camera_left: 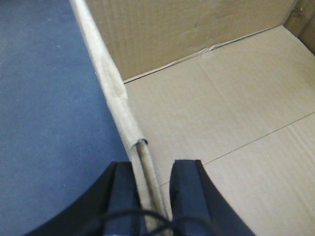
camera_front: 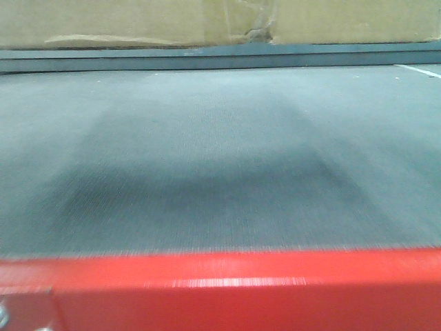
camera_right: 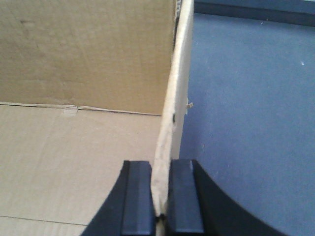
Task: Grab carton from right shelf to conveyor
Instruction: 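Lower the carton with both grippers onto the grey conveyor belt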
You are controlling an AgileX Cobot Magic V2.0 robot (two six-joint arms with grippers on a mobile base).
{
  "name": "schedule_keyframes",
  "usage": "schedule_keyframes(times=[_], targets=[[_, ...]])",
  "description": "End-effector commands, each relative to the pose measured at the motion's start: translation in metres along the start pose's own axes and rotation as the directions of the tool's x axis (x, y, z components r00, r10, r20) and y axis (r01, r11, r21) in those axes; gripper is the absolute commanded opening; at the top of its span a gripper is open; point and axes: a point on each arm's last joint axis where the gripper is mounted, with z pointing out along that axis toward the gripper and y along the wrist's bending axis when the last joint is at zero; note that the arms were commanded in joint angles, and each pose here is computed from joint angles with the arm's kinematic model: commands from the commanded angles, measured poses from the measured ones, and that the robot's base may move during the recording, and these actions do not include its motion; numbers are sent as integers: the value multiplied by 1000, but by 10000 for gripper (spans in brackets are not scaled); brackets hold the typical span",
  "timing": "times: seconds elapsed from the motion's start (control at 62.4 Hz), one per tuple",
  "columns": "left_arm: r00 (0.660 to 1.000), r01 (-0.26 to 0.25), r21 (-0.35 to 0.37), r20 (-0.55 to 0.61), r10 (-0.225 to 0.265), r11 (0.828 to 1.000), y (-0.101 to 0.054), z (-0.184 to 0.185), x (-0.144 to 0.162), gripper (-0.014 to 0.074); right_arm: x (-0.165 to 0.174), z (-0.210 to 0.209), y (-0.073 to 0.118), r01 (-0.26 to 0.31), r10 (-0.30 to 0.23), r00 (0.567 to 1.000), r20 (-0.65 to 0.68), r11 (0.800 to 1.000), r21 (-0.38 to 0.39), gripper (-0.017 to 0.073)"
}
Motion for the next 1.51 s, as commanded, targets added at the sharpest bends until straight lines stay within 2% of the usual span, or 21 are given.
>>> schedule_keyframes(times=[0.0, 0.945, 1.489], targets=[[999, 8, 97, 37, -11, 995, -9, -6, -3, -16, -10, -4, 2, -4, 6, 995, 96, 1000, -19, -67], [999, 8, 97, 37, -11, 995, -9, -6, -3, -16, -10, -4, 2, -4, 6, 995, 96, 1000, -19, -67], [995, 6, 118, 100, -18, 993, -10, -6, -9, -16, -11, -4, 2, -4, 6, 994, 109, 1000, -20, -67]])
